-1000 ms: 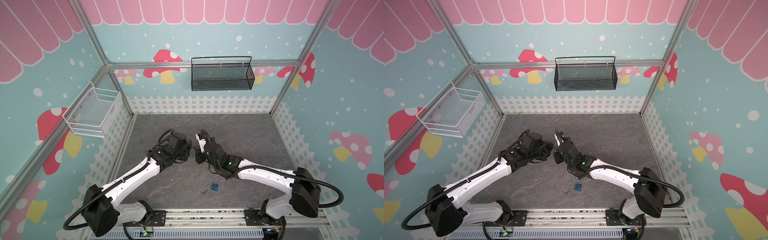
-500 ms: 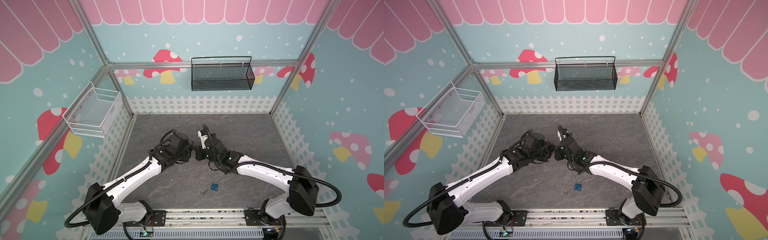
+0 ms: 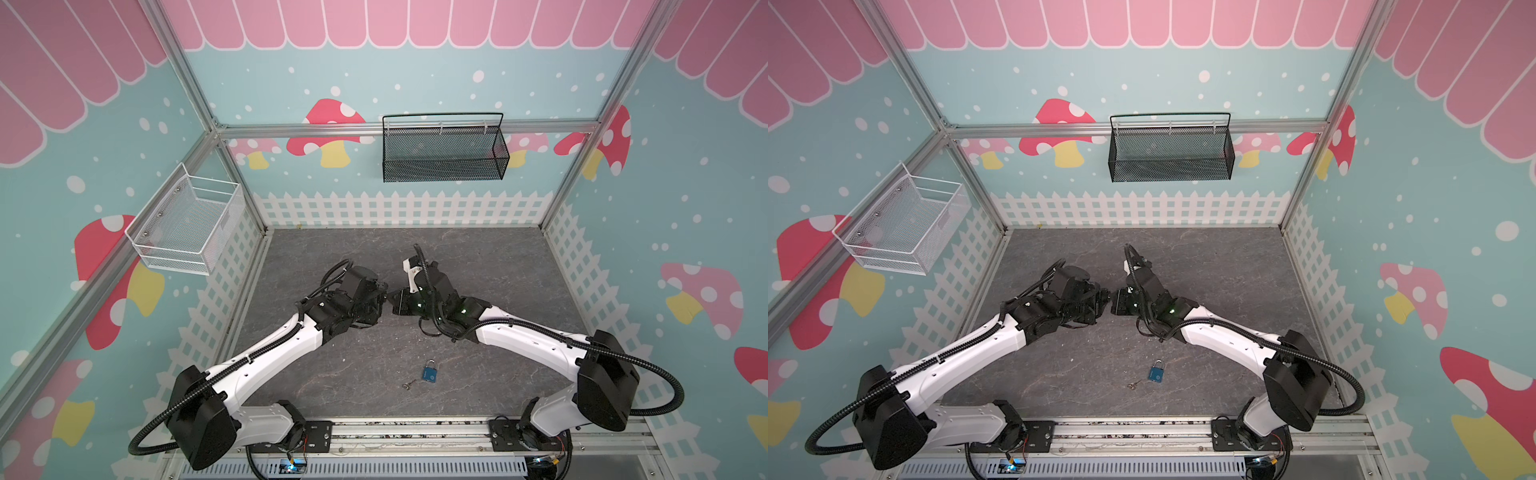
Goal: Unlock with the key
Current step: 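Open the right gripper and draw it back from the key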
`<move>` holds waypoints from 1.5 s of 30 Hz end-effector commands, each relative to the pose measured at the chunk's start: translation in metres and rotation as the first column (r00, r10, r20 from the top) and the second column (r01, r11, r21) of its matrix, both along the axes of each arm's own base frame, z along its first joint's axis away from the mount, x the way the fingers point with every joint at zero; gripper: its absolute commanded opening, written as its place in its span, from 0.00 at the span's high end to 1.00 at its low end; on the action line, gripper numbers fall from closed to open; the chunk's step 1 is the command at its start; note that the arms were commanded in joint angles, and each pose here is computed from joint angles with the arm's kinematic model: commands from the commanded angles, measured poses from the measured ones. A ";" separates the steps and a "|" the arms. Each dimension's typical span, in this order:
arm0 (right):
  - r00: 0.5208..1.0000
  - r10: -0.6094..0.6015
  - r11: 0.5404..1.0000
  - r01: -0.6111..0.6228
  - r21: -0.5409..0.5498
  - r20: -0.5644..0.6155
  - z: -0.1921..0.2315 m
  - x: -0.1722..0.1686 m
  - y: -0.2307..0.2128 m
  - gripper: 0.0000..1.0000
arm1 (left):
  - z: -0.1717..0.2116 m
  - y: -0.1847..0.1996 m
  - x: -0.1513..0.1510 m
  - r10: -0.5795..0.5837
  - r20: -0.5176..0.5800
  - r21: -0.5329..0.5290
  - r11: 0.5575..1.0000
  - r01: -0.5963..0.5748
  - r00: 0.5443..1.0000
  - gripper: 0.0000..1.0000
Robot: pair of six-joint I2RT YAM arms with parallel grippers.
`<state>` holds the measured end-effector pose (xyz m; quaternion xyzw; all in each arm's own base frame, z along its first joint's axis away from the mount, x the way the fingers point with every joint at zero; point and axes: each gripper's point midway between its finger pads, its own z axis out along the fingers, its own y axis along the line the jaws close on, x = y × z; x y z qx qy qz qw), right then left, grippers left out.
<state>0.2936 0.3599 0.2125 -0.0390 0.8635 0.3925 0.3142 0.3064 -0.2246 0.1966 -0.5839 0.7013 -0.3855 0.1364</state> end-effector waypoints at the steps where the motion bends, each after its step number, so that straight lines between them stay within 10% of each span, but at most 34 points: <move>1: 0.994 0.083 0.965 -0.061 0.256 -0.077 0.050 -0.011 0.031 1.00 | 0.018 -0.042 -0.022 -0.152 0.015 -0.138 0.979 0.153 0.988 1.00; 18: 0.966 0.056 0.886 0.068 0.459 -0.253 0.070 -0.010 0.019 1.00 | -0.005 -0.023 -0.019 -0.058 0.001 -0.093 0.994 0.058 0.998 1.00; 27: 0.989 0.004 0.938 0.048 0.345 -0.149 0.056 -0.004 0.009 1.00 | 0.010 -0.011 -0.010 -0.034 0.063 -0.058 0.998 0.038 0.997 1.00; 39: 0.994 -0.100 0.974 0.088 0.210 0.048 0.068 -0.004 -0.043 0.28 | 0.037 0.038 0.005 -0.214 0.156 0.290 0.943 0.162 0.964 1.00; 45: 0.985 -0.062 0.994 0.045 0.104 0.161 0.075 -0.006 -0.076 0.18 | 0.051 0.071 0.002 -0.434 0.173 0.631 0.738 0.239 0.884 1.00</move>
